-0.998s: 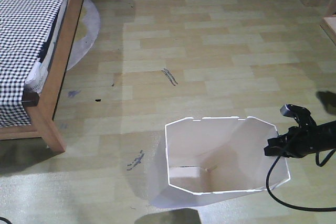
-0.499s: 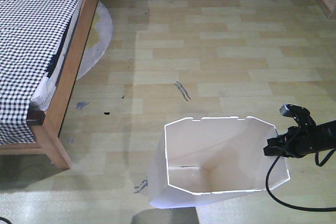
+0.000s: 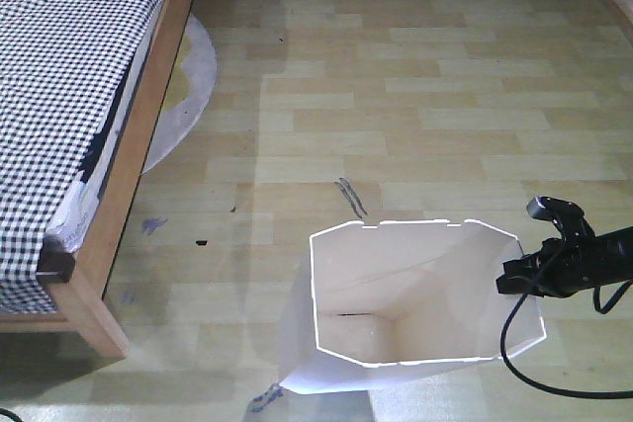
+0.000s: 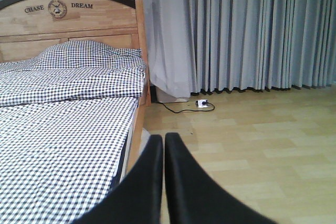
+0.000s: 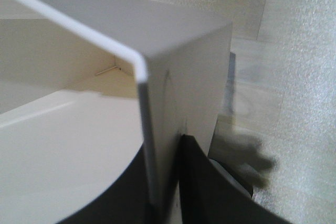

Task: Move trash bin to bedside with robot
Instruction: 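Carry the bin in the right gripper toward the checked bed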

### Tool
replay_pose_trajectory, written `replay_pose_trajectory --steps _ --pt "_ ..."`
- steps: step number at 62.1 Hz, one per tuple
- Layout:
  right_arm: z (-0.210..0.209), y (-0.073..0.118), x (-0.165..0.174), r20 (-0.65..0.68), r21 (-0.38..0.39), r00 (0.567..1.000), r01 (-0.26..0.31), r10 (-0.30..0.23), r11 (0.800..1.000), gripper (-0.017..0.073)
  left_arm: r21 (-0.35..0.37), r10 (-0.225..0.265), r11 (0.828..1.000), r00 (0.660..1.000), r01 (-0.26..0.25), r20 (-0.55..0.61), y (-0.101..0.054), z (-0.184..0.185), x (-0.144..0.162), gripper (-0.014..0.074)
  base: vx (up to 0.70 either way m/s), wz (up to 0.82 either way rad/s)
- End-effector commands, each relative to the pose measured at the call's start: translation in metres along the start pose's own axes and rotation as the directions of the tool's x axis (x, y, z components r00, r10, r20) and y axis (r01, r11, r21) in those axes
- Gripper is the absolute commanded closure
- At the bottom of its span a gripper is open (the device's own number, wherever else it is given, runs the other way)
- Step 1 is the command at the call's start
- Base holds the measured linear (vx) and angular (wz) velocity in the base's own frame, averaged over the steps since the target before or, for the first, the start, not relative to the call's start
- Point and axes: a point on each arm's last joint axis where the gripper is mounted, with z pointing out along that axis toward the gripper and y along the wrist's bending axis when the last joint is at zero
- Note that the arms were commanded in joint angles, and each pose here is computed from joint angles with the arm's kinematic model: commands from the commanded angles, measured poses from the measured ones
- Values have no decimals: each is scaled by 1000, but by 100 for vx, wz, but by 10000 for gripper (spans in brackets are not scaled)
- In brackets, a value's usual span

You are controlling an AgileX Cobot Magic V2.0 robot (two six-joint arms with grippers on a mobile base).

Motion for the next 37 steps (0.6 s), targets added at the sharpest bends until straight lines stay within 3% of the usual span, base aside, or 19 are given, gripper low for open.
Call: replay_pose_trajectory --steps 1,37 --pt "-21 26 -19 102 -200 995 1 20 980 563 8 -24 1000 997 23 71 0 0 -3 600 23 -3" --pt "-21 26 -19 102 -199 995 1 20 980 563 8 -24 1000 997 23 71 0 0 -3 600 25 -7"
